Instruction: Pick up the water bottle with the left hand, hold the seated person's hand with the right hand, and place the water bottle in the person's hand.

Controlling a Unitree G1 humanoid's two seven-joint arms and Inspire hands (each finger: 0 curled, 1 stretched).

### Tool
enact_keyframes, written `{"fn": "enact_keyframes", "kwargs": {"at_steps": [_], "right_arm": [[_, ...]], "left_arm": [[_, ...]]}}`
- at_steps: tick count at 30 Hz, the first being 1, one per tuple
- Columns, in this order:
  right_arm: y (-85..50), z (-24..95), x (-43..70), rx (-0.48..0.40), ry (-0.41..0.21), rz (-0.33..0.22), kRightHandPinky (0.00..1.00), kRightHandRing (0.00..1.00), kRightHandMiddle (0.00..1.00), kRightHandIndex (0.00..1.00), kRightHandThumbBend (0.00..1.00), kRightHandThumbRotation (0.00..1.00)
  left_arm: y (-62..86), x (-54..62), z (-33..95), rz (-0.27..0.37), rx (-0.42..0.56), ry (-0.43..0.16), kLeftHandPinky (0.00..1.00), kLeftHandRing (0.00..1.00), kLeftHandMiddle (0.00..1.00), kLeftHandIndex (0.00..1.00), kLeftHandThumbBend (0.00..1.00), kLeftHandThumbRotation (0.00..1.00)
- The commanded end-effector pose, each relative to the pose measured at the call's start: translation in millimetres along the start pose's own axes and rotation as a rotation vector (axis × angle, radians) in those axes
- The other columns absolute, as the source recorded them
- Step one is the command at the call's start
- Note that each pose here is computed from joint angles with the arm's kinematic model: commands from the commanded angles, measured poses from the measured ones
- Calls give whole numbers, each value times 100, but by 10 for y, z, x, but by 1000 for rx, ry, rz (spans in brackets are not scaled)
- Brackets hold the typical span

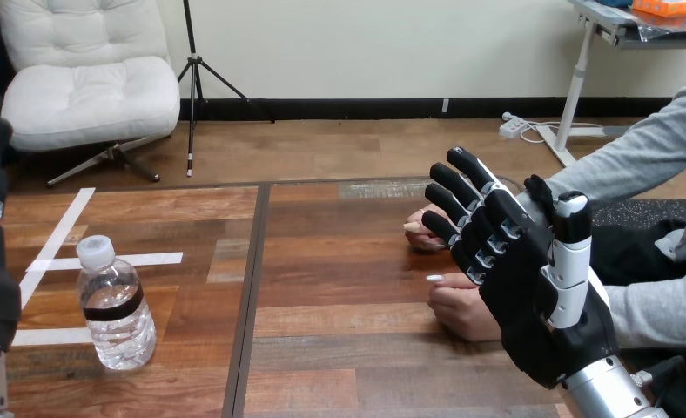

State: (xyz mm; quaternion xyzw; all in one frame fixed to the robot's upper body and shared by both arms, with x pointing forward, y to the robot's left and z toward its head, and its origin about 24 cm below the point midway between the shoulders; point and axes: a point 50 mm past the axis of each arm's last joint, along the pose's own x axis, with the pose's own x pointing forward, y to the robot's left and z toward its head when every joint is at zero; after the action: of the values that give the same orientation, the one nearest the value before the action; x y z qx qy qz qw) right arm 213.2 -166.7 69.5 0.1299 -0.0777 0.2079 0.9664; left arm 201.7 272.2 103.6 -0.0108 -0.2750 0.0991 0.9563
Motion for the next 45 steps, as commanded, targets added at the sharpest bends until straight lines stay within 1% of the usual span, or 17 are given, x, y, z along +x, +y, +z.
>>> {"fn": "enact_keyframes", "kwargs": {"at_steps": [1,5,11,17,23,33,45], "right_arm": [[66,235,136,-35,-109,53,96,97,96,95,89,100],[67,236,137,-34,-109,55,96,97,96,95,89,100],[69,237,139,-35,-107,57,96,97,96,95,90,100],[68,237,141,-29,-106,58,96,97,96,95,90,100],[74,243,143,-28,-106,61,96,97,96,95,90,100],[76,242,145,-30,-106,67,97,98,96,96,89,100],[81,235,130,-31,-104,61,96,96,95,95,90,100]], "left_arm": [[-18,163,61,-19,31,-63,96,95,94,88,87,78],[-9,167,37,-14,34,-57,98,96,95,89,87,79],[12,180,-10,-1,63,-42,100,97,96,90,85,80],[34,217,-69,-5,72,-35,100,98,96,90,82,81],[59,258,-150,5,63,-14,100,99,97,90,81,80],[93,369,-310,26,35,30,100,97,95,89,80,78],[118,501,-488,34,40,75,100,96,94,89,79,76]]}}
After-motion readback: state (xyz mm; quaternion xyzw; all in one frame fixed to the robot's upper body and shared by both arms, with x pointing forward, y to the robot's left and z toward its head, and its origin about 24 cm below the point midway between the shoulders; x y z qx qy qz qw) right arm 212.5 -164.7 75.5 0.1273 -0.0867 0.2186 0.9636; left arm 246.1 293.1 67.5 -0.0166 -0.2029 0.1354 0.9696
